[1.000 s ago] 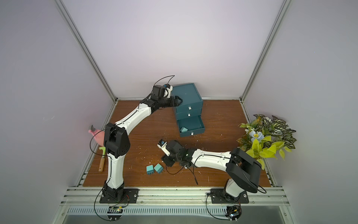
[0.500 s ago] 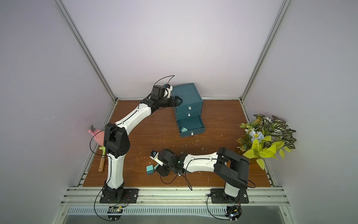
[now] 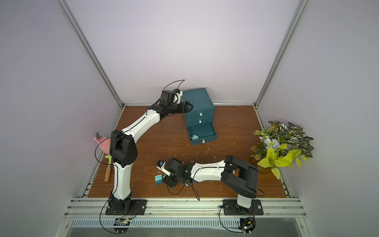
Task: Place the plugs into the drawer by color
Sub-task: Pick up the plug from the center of the board, then place the plug in the drawer.
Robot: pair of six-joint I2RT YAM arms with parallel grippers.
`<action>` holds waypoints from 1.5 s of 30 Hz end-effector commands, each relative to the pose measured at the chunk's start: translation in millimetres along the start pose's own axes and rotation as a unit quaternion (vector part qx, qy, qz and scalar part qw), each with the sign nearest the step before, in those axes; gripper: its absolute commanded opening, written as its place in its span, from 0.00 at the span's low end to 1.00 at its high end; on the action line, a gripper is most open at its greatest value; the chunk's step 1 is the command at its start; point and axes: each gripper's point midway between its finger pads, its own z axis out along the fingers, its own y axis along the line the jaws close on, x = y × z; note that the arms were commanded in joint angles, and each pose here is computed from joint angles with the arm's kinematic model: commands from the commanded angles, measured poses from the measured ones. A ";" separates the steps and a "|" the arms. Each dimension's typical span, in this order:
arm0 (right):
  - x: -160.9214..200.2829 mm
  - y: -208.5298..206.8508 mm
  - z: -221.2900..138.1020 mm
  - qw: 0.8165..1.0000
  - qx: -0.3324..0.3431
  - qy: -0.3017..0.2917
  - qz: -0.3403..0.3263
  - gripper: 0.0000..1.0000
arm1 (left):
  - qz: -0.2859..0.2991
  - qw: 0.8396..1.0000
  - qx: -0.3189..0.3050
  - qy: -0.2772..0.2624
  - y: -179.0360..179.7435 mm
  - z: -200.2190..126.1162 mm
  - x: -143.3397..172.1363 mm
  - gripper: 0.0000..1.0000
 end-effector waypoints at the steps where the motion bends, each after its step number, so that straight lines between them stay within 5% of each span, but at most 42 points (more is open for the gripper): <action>1: -10.1 2.5 -0.1 1.000 -0.003 -0.009 -0.002 0.70 | -0.015 0.997 -0.045 0.062 29.1 5.1 39.1 0.86; 23: -22.5 -41.4 -27.2 0.993 0.100 -0.038 0.059 0.49 | -0.015 0.997 -0.044 0.062 28.1 4.3 38.5 0.86; 29: -39.6 -109.1 -67.7 0.975 0.168 -0.076 0.124 0.48 | -0.017 0.997 -0.043 0.063 28.3 3.9 38.6 0.86; 36: -43.7 -225.9 -135.4 0.924 0.275 -0.141 0.227 0.48 | -0.018 0.997 -0.040 0.063 27.1 5.3 39.2 0.86; 45: -38.2 -305.5 -148.9 0.893 0.318 -0.146 0.283 0.48 | -0.016 0.997 -0.042 0.064 28.6 5.5 39.9 0.86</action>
